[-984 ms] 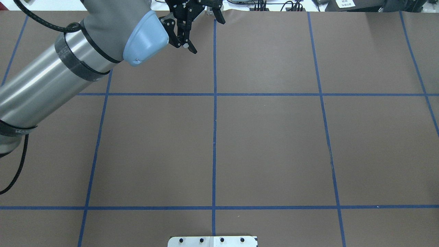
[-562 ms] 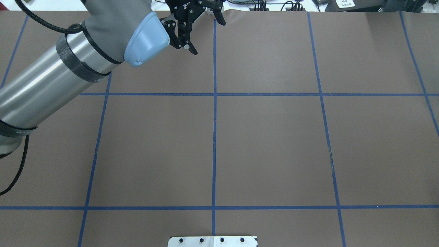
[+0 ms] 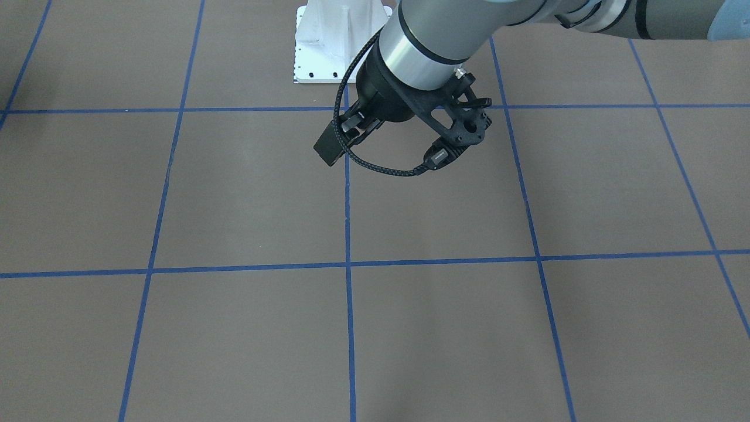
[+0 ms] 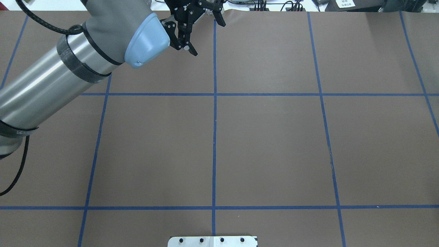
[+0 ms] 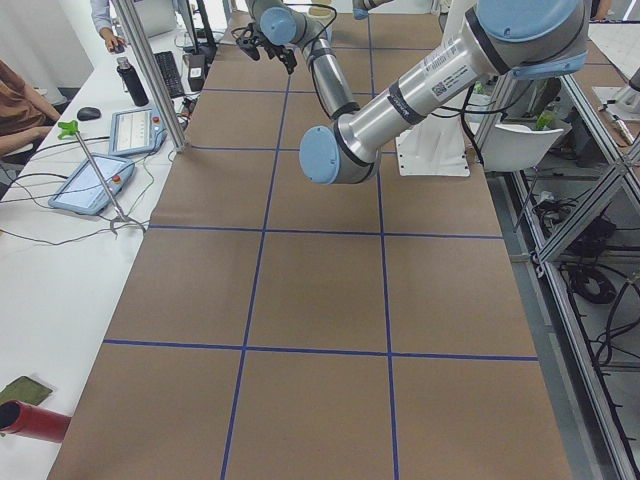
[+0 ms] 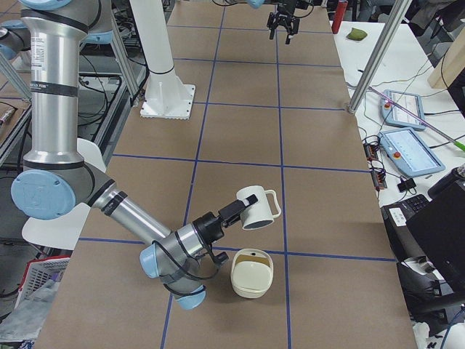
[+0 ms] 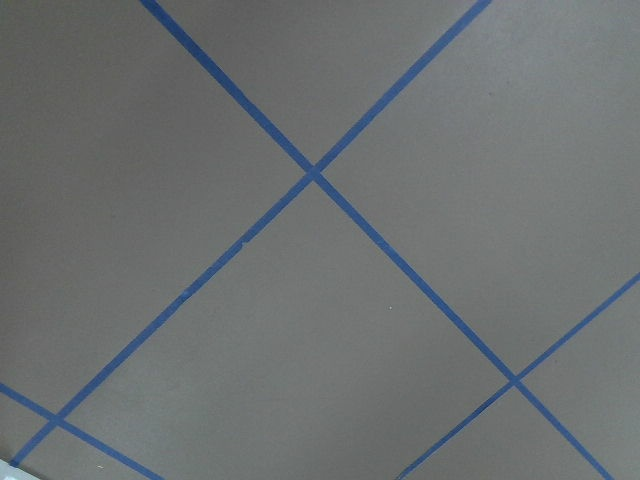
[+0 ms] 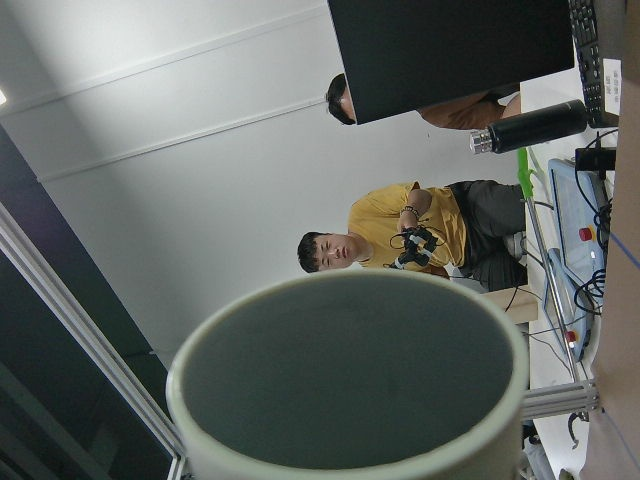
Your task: Left arm hands cup to right arm to dump lemon
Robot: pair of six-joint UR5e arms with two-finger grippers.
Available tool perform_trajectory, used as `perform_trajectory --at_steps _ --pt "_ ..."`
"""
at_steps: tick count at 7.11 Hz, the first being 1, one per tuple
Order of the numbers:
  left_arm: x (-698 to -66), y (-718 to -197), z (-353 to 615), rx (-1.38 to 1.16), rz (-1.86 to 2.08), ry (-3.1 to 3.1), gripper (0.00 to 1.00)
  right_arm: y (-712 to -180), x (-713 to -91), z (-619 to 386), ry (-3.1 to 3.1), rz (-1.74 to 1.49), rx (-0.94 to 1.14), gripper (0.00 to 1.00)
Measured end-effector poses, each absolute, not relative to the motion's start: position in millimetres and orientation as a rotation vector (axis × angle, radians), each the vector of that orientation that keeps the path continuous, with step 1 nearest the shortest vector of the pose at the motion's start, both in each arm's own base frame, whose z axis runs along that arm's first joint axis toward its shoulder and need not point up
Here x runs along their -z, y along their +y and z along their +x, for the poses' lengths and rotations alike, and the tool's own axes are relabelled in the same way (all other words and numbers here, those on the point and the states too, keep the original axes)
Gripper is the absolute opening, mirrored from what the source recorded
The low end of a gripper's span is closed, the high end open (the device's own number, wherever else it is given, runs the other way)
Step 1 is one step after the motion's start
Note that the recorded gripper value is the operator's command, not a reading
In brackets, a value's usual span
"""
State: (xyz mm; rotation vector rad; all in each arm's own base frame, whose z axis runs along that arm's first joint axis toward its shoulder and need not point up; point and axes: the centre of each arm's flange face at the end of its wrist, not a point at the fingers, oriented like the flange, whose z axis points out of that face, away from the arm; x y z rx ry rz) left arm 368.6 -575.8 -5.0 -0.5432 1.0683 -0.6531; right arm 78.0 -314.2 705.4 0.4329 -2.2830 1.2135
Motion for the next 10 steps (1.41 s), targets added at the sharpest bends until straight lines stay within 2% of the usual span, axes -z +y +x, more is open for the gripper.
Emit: perform_trajectory --at_steps 6,10 --pt "1.9 -575.9 369.9 0.652 -0.544 1.066 1.00 -322.6 -720.3 71.1 -1.834 0.845 -1.013 0.00" --pt "-4.4 -578.6 370.7 0.664 -0.535 1.058 1.00 -342.5 -703.4 62.6 -1.573 0.943 -0.849 0.00"
